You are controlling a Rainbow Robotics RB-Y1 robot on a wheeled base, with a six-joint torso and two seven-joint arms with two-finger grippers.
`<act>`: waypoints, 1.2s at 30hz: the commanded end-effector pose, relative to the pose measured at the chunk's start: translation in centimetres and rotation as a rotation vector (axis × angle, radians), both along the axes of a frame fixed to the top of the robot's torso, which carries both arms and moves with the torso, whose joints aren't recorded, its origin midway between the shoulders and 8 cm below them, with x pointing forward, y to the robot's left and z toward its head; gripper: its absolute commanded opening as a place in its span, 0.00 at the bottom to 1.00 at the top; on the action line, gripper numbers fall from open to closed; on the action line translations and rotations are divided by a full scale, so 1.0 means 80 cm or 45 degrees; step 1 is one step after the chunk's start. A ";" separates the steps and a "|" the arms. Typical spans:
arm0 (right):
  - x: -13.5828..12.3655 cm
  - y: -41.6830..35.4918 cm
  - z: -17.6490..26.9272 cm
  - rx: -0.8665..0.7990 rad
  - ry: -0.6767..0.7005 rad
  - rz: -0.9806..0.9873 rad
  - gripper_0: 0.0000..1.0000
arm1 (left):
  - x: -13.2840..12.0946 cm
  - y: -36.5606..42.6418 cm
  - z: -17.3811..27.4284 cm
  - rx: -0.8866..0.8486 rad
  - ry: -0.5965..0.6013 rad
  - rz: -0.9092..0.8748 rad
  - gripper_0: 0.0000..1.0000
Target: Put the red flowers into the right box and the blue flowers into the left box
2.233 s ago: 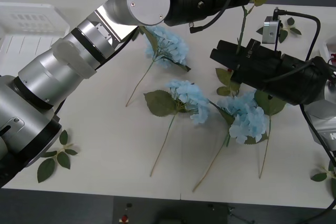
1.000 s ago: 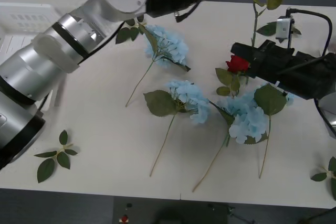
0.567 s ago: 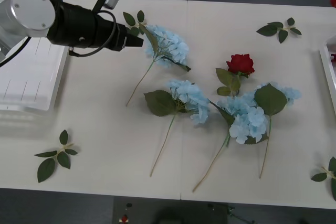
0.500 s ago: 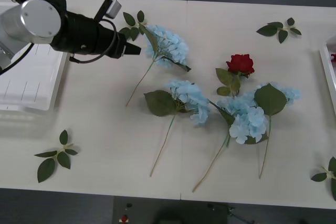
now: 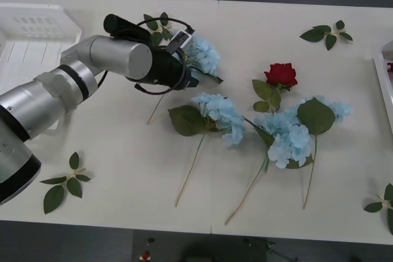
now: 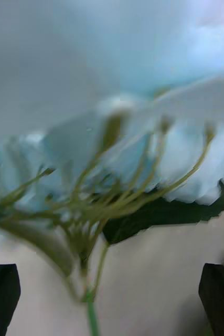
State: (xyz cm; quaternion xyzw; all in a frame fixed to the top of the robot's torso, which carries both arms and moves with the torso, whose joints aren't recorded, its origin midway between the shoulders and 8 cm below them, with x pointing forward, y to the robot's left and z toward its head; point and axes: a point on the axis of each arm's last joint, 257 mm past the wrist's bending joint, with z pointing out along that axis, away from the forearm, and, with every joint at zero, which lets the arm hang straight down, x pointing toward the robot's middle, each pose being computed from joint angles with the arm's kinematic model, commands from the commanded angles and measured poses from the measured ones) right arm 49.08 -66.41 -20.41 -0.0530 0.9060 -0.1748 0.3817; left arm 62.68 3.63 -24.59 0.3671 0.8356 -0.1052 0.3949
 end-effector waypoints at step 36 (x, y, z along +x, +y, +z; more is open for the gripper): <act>-0.094 0.290 -0.032 0.465 0.416 0.260 0.74 | -0.049 0.493 0.284 0.927 -0.094 0.250 0.00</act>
